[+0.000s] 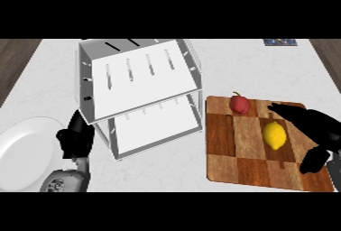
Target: Pick the lemon from the cutting board and place it in the tiered basket
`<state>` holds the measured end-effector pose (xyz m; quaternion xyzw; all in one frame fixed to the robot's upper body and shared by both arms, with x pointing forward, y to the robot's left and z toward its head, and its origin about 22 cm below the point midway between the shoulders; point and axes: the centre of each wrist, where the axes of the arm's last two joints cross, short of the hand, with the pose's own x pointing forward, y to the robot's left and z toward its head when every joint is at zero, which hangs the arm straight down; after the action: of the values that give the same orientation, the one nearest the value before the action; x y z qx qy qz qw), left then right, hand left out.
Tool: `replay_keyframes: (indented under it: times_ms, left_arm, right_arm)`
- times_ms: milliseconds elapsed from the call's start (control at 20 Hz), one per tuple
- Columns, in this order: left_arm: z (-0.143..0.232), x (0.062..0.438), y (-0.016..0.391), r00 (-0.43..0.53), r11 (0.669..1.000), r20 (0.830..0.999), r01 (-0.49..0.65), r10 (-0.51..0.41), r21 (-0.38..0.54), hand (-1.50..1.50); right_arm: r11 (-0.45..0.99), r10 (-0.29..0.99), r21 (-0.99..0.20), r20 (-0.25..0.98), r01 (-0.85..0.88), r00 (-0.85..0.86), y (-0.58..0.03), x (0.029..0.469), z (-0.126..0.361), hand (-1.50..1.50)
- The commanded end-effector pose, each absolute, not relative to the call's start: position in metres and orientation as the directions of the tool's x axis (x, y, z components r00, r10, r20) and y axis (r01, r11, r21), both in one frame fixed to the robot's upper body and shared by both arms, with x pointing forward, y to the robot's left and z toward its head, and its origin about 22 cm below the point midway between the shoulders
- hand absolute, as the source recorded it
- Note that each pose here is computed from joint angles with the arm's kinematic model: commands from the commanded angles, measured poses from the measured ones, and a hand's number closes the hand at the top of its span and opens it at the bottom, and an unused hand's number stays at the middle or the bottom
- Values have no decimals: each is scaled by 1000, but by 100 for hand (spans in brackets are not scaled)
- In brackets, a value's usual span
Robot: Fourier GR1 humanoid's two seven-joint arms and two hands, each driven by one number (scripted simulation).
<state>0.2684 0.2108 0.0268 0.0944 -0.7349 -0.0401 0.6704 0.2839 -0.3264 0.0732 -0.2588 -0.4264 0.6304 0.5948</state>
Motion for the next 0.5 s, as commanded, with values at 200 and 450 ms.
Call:
replay_keyframes:
  times_ms: [200, 450]
  left_arm:
    - [26, 288, 208, -96, 980, 977, -66, -192, 186, 0]
    - [64, 277, 204, -111, 980, 976, -83, -189, 180, 0]
  right_arm:
    - [93, 969, -847, 197, -523, -147, -322, 290, 44, -150]
    - [102, 970, -835, 204, -541, -132, -326, 292, 43, -150]
